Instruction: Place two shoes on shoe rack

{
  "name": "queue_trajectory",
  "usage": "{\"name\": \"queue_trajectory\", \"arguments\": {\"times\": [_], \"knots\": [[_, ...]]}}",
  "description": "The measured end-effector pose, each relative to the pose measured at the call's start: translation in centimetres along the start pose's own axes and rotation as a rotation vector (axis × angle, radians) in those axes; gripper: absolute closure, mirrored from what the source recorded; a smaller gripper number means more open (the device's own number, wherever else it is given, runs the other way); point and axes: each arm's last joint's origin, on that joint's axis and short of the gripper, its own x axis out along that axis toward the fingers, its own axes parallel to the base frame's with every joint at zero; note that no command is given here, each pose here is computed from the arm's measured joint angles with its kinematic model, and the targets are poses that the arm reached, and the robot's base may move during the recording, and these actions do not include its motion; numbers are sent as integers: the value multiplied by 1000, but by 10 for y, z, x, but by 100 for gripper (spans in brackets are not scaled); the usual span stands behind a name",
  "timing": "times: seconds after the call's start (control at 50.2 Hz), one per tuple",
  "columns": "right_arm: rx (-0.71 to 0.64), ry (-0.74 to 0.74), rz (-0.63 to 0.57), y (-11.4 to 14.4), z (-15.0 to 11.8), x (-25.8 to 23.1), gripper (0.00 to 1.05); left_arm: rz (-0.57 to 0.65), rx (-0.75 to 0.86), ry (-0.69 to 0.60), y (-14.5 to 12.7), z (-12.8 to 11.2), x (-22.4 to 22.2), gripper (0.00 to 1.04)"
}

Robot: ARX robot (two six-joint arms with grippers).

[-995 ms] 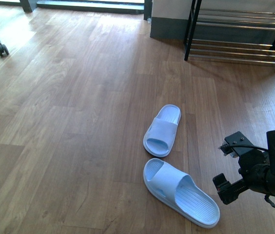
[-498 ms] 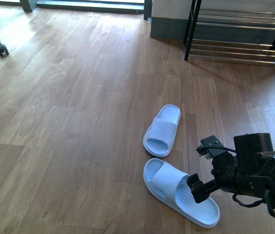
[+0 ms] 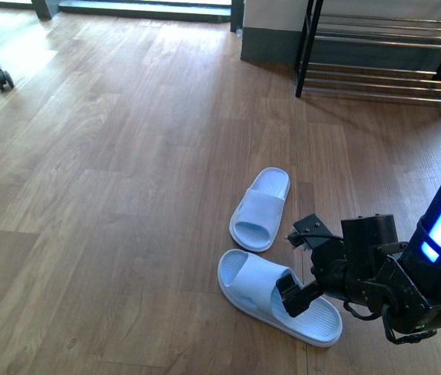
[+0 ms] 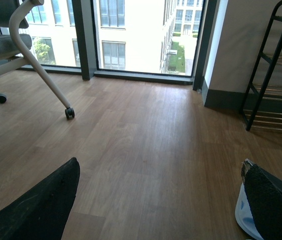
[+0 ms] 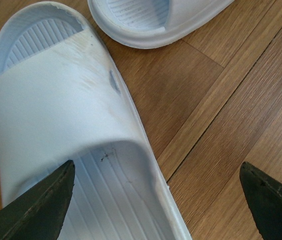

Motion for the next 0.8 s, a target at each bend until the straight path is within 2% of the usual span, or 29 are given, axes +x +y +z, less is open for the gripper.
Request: {"name": "queue_trajectory", "arguments": {"times": [0.319, 0.637, 0.796], "knots": [[-51, -14, -13, 2, -6, 1, 9, 0, 0, 0, 0, 0, 0, 9], [-34, -21, -12, 21, -22, 21, 9, 0, 0, 0, 0, 0, 0, 9], [-24, -32, -31, 18, -25, 22, 39, 0, 0, 0, 0, 0, 0, 9]]}}
